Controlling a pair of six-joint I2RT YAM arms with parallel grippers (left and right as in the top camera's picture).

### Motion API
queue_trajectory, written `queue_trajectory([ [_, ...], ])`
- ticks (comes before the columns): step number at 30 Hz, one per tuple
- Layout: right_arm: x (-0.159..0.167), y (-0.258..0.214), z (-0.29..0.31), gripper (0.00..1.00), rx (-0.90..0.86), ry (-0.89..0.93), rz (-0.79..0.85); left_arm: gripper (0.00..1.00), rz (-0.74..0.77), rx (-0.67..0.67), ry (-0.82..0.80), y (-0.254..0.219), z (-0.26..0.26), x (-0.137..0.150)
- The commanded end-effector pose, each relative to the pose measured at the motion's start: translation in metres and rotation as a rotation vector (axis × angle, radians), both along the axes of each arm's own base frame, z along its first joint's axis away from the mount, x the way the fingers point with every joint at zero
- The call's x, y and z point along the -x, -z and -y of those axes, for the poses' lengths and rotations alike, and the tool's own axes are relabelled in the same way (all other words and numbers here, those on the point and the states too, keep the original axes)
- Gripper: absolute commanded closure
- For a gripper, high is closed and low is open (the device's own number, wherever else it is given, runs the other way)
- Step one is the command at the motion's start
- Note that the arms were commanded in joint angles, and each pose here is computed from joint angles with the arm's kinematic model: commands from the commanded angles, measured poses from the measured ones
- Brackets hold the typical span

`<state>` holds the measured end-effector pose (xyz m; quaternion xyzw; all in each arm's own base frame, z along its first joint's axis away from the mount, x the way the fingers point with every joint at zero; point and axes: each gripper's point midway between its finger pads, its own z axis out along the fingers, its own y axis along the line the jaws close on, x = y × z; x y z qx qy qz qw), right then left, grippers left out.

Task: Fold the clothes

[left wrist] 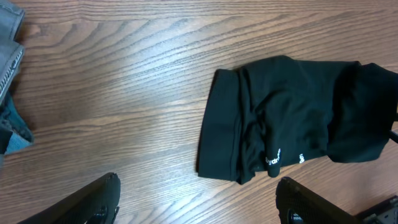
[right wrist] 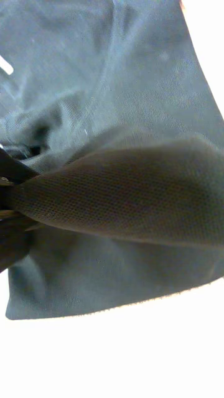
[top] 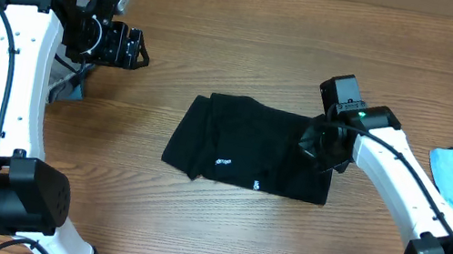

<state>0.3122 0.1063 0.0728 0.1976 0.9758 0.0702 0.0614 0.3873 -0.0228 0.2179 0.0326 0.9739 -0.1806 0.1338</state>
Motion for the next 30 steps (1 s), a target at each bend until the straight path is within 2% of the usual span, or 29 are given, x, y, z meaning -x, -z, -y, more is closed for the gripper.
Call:
queue_trajectory([
  [1,-0.008,-0.018,-0.002,0.96,0.008,-0.039,0.067,0.17,0.037,0.016,0.015,-0.011,0.004,-0.001],
  [9,0.004,-0.027,0.067,0.96,0.228,0.012,0.014,0.17,0.034,0.016,0.015,-0.011,0.004,-0.001],
  [16,0.002,-0.032,0.070,0.96,0.175,-0.021,0.012,0.17,0.046,0.014,0.015,-0.012,0.004,-0.003],
  [21,-0.001,-0.034,0.031,0.96,0.014,-0.076,0.032,0.16,0.046,0.012,0.015,-0.012,0.004,-0.003],
  [25,-0.004,-0.036,0.004,0.96,-0.028,-0.097,0.062,0.17,0.046,0.012,0.015,-0.012,0.004,-0.003],
  [26,-0.005,-0.036,-0.009,0.92,-0.037,-0.109,0.075,0.16,0.045,0.012,0.015,-0.012,0.004,-0.003],
  [28,-0.006,-0.035,-0.024,0.78,-0.049,-0.141,0.090,0.16,0.044,0.012,0.014,-0.012,0.004,-0.003],
  [30,-0.005,-0.036,-0.040,0.73,-0.073,-0.165,0.100,0.17,0.042,0.013,0.014,-0.011,0.004,-0.002],
])
